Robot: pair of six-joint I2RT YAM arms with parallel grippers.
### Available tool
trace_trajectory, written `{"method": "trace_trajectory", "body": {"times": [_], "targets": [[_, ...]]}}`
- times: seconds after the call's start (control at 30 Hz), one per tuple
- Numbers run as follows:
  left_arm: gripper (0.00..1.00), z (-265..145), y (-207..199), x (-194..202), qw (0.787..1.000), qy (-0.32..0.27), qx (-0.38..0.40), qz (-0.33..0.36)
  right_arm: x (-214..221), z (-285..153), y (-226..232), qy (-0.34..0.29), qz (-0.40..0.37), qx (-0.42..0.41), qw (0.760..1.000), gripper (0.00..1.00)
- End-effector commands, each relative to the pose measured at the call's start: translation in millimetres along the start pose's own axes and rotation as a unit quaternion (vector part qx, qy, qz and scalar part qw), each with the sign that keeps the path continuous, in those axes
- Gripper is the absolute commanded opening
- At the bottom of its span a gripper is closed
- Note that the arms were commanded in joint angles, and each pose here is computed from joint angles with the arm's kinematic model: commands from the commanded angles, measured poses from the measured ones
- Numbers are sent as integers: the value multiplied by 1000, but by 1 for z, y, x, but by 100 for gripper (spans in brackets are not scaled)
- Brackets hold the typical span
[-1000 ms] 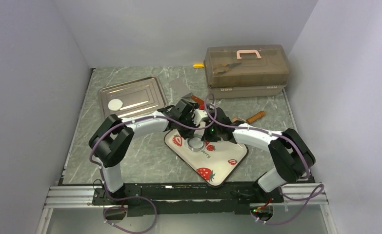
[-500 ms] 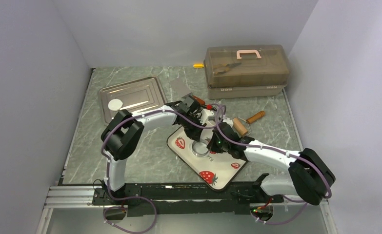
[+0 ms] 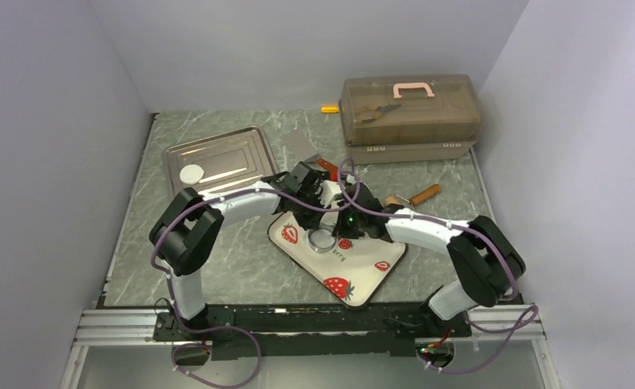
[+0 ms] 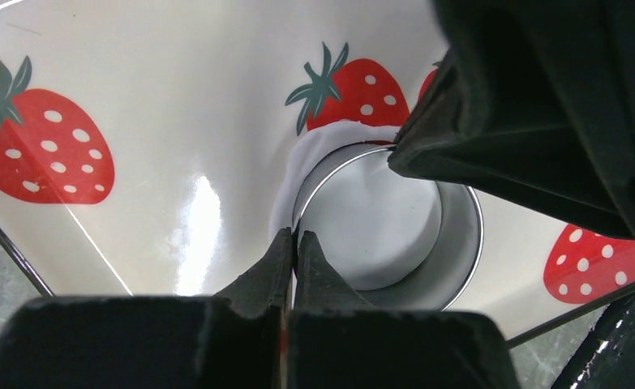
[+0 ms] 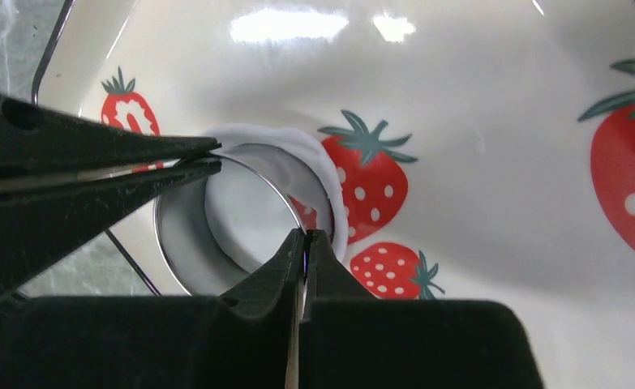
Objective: Roll out the dumpling wrappers from the dough
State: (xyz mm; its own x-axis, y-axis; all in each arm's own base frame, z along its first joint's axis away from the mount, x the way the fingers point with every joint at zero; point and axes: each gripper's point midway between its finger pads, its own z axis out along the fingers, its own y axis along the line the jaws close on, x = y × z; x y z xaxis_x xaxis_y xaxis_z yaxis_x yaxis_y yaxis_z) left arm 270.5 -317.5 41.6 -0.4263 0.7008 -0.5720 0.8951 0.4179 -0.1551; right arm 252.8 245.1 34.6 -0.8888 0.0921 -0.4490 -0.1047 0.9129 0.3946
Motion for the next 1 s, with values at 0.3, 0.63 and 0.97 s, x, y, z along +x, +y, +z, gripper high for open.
{"method": "trace_trajectory", "body": {"times": [0.3, 0.63, 0.97], "targets": [[0, -6, -23, 4, 996, 74, 53, -15, 33, -52, -49, -22, 42, 50, 998, 0], [0, -54, -18, -38, 999, 10, 40, -33, -32, -80, -7, -82, 12, 6, 997, 0], [0, -34, -16, -21, 998, 19, 42, -50, -8, -45, -25, -60, 26, 16, 998, 0]]}}
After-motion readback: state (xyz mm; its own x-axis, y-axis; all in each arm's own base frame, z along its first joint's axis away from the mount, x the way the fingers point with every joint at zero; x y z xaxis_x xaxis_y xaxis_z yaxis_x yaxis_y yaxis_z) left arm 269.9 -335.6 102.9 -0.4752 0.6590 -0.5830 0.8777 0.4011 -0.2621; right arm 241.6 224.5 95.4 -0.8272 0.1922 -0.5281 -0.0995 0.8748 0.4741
